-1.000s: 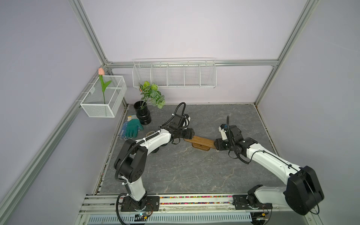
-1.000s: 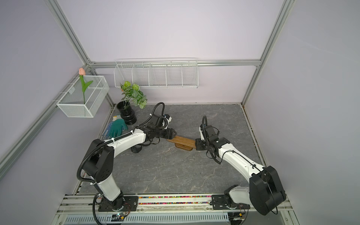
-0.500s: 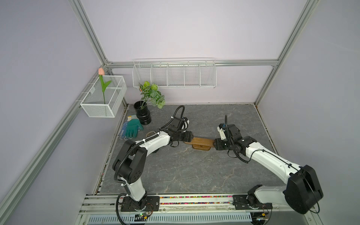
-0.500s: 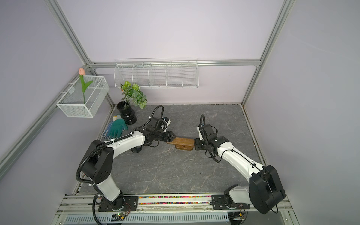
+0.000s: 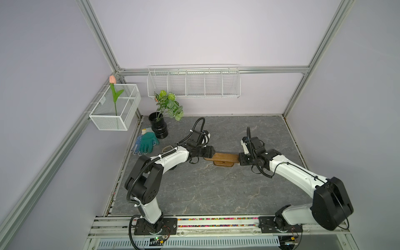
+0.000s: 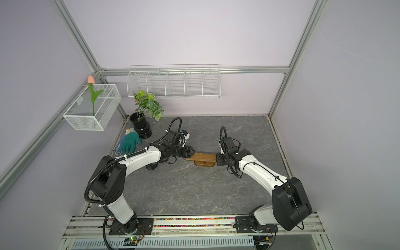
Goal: Place watch on stand
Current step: Place the watch on the stand.
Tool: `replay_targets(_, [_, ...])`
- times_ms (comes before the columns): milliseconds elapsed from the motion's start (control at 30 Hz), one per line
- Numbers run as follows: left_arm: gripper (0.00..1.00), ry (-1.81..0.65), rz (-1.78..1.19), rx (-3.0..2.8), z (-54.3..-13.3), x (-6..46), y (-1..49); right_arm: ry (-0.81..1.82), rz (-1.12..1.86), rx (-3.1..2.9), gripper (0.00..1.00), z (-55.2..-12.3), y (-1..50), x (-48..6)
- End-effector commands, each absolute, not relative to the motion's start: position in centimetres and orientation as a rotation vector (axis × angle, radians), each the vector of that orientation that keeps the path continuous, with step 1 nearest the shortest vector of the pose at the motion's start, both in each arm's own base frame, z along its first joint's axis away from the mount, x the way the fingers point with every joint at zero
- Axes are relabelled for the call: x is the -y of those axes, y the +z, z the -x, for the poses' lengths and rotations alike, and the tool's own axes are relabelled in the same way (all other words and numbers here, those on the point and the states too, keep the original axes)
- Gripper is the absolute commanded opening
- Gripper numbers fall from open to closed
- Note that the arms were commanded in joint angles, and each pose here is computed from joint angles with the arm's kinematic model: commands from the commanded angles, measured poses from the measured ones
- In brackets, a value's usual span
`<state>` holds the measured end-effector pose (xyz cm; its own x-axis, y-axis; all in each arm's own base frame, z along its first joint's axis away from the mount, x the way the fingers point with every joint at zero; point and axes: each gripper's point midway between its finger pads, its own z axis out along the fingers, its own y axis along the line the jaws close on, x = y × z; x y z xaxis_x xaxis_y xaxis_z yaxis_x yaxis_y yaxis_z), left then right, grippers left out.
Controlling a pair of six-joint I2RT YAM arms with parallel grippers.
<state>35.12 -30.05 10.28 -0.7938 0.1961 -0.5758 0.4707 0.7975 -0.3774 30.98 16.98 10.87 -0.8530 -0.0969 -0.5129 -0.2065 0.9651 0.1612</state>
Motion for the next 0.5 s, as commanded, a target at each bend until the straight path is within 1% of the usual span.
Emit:
replay_targets(0, [0.64, -0.733, -0.502, -2.466, -34.3, 30.3, 10.4, 0.321, 0.243, -2.576, 0.44, -31.4, 11.3, -18.0])
replay_targets(467, [0.64, -0.744, -0.497, -2.465, -33.8, 30.5, 10.3, 0.361, 0.361, -2.564, 0.44, -31.8, 11.4, -21.8])
